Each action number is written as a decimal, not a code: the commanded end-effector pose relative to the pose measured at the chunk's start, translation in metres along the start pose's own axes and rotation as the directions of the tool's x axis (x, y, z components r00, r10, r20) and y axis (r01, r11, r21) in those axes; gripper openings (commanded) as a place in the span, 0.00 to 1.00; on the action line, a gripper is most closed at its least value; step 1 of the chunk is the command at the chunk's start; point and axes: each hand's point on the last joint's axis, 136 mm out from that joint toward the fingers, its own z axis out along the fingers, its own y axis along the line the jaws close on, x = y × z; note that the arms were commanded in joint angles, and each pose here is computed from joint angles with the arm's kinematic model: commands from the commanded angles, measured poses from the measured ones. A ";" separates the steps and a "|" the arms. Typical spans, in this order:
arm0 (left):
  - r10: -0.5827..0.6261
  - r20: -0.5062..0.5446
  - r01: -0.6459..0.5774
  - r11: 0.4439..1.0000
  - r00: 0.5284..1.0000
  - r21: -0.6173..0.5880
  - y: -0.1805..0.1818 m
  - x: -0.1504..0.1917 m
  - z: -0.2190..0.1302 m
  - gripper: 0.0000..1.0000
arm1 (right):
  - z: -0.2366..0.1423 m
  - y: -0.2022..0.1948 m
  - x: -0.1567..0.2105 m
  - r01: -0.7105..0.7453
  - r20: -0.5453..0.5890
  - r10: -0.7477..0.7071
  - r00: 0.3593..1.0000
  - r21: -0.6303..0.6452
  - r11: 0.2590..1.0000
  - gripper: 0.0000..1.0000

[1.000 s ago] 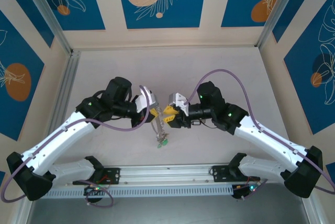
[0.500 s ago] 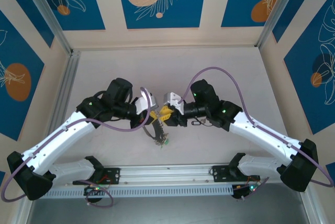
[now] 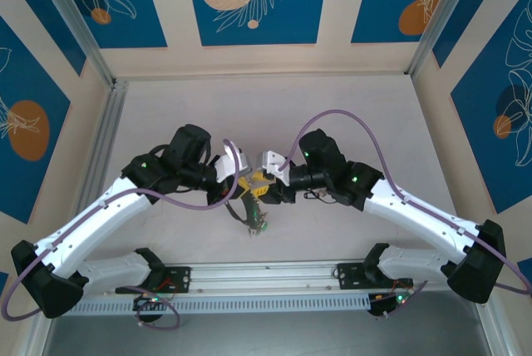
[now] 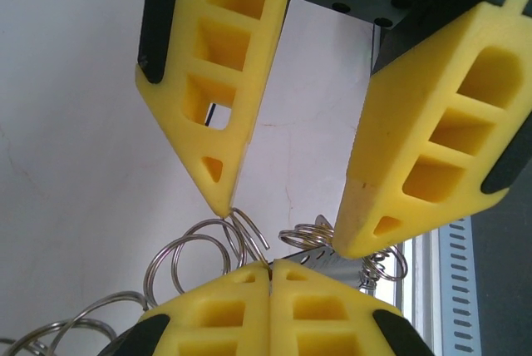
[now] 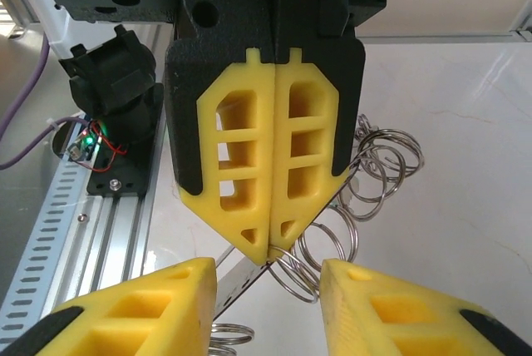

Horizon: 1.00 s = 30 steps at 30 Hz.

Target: Put the keys on the keyring

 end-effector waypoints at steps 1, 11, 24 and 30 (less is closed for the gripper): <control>0.070 0.066 -0.072 0.997 0.995 0.030 -0.012 -0.019 -0.006 0.00 | -0.006 0.001 -0.004 0.049 -0.004 -0.049 0.999 0.033 0.998 0.38; 0.068 0.066 -0.070 0.997 0.996 0.032 -0.011 -0.017 -0.004 0.00 | -0.015 0.010 -0.001 0.080 0.007 -0.081 0.997 0.052 0.995 0.39; 0.079 0.065 -0.082 0.996 0.995 0.041 -0.013 -0.018 -0.002 0.00 | 0.000 0.007 0.006 0.065 -0.034 -0.064 0.997 0.022 0.998 0.35; 0.082 0.060 -0.085 0.996 0.995 0.041 -0.014 -0.016 -0.001 0.00 | 0.004 0.005 0.007 0.065 -0.039 -0.064 0.997 0.018 0.998 0.27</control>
